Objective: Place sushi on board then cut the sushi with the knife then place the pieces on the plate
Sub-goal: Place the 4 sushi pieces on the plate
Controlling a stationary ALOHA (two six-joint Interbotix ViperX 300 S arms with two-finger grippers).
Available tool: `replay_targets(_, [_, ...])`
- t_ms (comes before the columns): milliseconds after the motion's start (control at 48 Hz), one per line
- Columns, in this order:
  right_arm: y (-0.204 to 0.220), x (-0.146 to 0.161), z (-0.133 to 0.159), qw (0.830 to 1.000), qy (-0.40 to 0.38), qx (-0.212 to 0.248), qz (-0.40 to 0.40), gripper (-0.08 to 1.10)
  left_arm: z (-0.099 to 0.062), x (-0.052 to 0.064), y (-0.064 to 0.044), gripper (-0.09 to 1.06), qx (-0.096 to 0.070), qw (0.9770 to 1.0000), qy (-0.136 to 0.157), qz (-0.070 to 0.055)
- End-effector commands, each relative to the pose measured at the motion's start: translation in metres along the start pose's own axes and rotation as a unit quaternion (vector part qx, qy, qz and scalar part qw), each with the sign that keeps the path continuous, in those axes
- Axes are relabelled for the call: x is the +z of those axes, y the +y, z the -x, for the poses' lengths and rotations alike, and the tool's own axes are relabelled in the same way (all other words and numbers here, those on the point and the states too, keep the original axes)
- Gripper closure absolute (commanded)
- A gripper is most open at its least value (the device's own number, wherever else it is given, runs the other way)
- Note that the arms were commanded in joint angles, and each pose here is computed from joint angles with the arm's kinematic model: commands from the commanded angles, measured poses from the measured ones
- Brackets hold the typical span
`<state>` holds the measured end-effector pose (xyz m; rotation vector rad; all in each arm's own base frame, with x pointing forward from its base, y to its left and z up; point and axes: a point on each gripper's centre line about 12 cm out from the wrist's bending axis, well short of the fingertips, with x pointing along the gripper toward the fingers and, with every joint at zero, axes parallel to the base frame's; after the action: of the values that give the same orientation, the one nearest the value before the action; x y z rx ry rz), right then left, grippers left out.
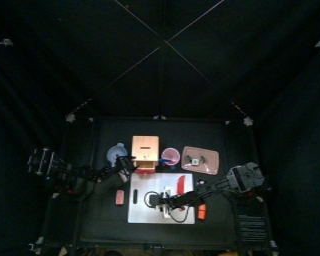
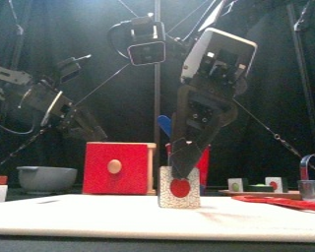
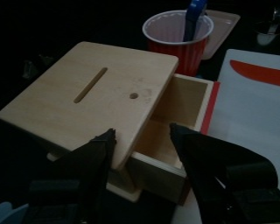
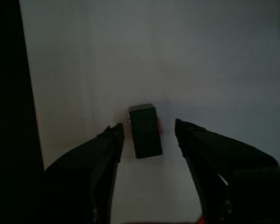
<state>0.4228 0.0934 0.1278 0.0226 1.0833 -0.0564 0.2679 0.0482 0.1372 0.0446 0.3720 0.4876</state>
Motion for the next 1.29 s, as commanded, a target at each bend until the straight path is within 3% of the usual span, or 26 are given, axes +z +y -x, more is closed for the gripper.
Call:
replay_targets(21, [-0.001, 0.009, 0.01, 1.0, -0.02, 0.007, -0.006, 0.38, -0.001, 0.004, -0.003, 0.09, -0.005, 1.0, -0.003, 0.004])
replay_targets(250, [-0.004, 0.007, 0.013, 1.0, -0.015, 0.001, -0.006, 0.45, -0.001, 0.002, -0.003, 0.09, -0.005, 1.0, 0.0, 0.004])
replay_targets(458, [-0.051, 0.0, 0.067, 0.997, 0.015, -0.053, -0.059, 0.46, -0.001, 0.005, -0.004, 0.09, -0.007, 1.0, -0.005, 0.003])
replay_targets(562, [-0.085, -0.02, 0.097, 0.992, 0.03, -0.078, -0.099, 0.46, -0.002, 0.01, -0.01, 0.09, -0.018, 0.9997, -0.014, -0.002])
replay_targets(708, [-0.121, -0.058, 0.117, 0.982, 0.04, -0.096, -0.159, 0.46, -0.001, 0.011, -0.014, 0.09, -0.026, 0.9995, -0.017, -0.006])
replay_targets(896, [-0.174, -0.12, 0.145, 0.944, 0.024, -0.143, -0.296, 0.46, 0.0, 0.011, -0.017, 0.09, -0.031, 0.9993, -0.018, -0.009])
replay_targets(1000, [-0.195, -0.155, 0.157, 0.911, 0.009, -0.167, -0.377, 0.46, 0.0, 0.011, -0.017, 0.09, -0.033, 0.9992, -0.019, -0.013])
replay_targets(1229, [-0.226, -0.193, 0.157, 0.851, -0.029, -0.194, -0.487, 0.46, 0.0, 0.013, -0.02, 0.09, -0.045, 0.9982, -0.028, -0.028])
replay_targets(1292, [-0.232, -0.198, 0.151, 0.844, -0.038, -0.195, -0.498, 0.46, 0.0, 0.014, -0.021, 0.09, -0.049, 0.9978, -0.03, -0.033])
